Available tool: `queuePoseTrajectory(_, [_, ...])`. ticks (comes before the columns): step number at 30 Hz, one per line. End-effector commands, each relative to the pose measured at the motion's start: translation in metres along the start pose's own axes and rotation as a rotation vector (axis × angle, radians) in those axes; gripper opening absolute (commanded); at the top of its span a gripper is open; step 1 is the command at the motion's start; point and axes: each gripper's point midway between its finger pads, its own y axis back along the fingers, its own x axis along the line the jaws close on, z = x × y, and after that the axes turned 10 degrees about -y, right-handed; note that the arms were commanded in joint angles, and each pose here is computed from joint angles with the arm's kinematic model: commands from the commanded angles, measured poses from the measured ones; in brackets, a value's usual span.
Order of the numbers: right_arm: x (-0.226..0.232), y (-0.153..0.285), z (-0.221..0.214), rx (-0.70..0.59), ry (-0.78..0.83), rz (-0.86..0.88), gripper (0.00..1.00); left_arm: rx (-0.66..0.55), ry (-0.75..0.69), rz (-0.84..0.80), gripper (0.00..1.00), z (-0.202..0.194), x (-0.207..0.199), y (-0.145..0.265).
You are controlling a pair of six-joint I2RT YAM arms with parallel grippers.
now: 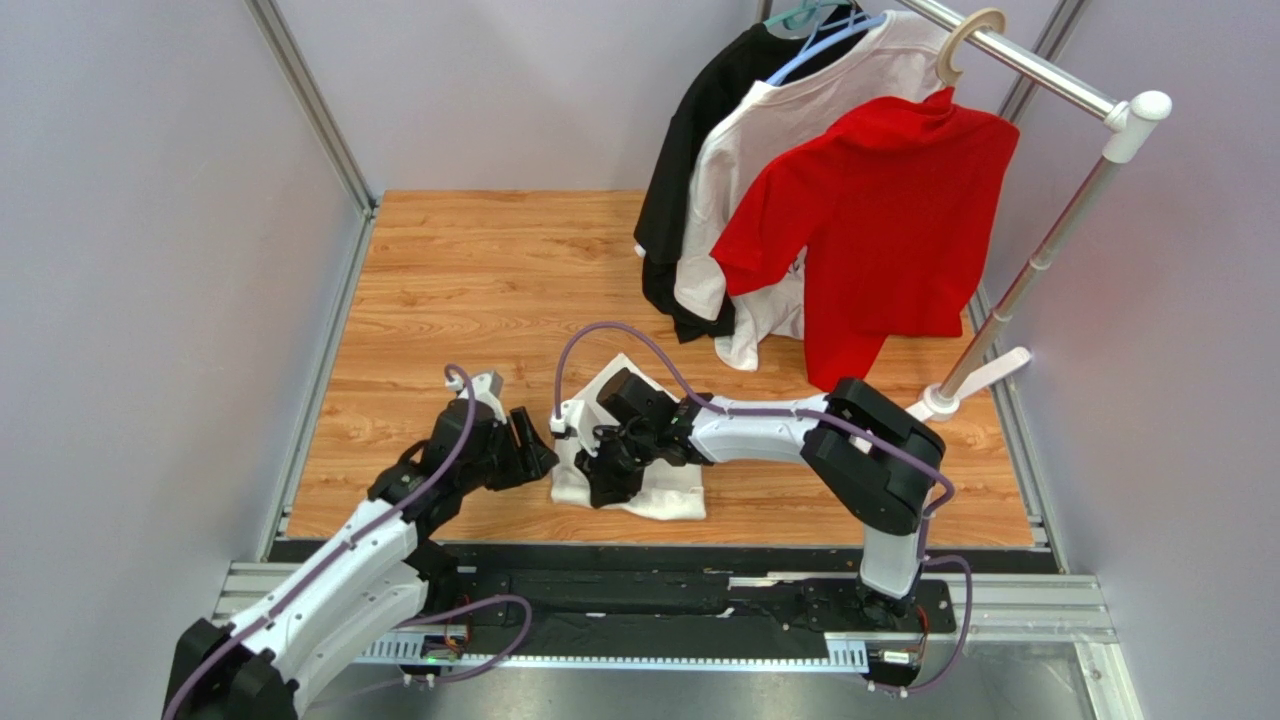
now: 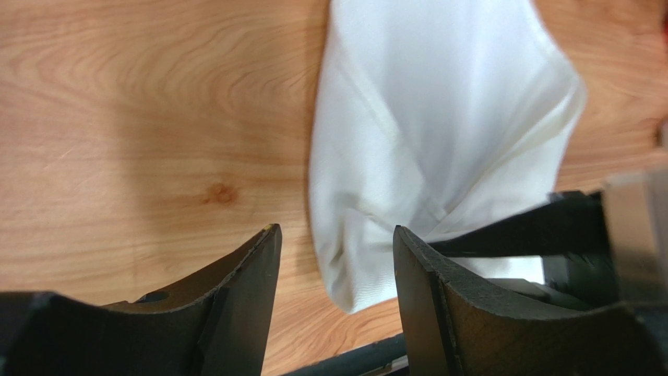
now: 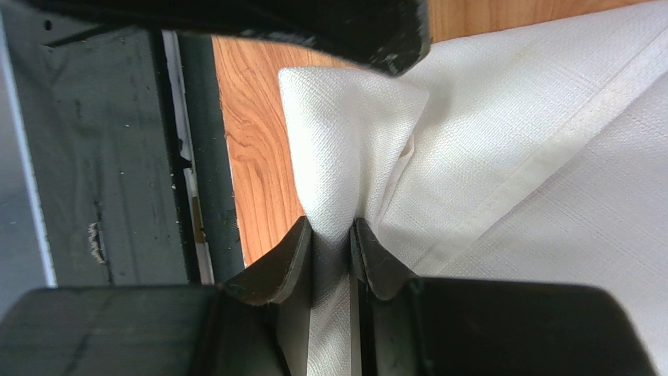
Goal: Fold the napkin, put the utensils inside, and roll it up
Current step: Roll the napkin with the utensil
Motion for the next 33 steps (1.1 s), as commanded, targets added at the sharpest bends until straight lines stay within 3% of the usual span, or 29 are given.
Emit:
queuePoseTrajectory(1, [0.007, -0.002, -0.031, 0.139, -0.160, 0.118, 0.00, -0.167, -0.052, -0.198, 0.63, 0.026, -0.032, 0.003])
queuePoseTrajectory(10, [-0.004, 0.000, -0.030, 0.154, -0.287, 0.218, 0.00, -0.258, -0.152, -0.439, 0.61, 0.016, -0.059, 0.006])
queuePoseTrajectory(33, [-0.039, 0.001, -0.026, 0.165, -0.508, 0.380, 0.00, -0.120, -0.173, -0.414, 0.57, -0.022, -0.052, -0.018])
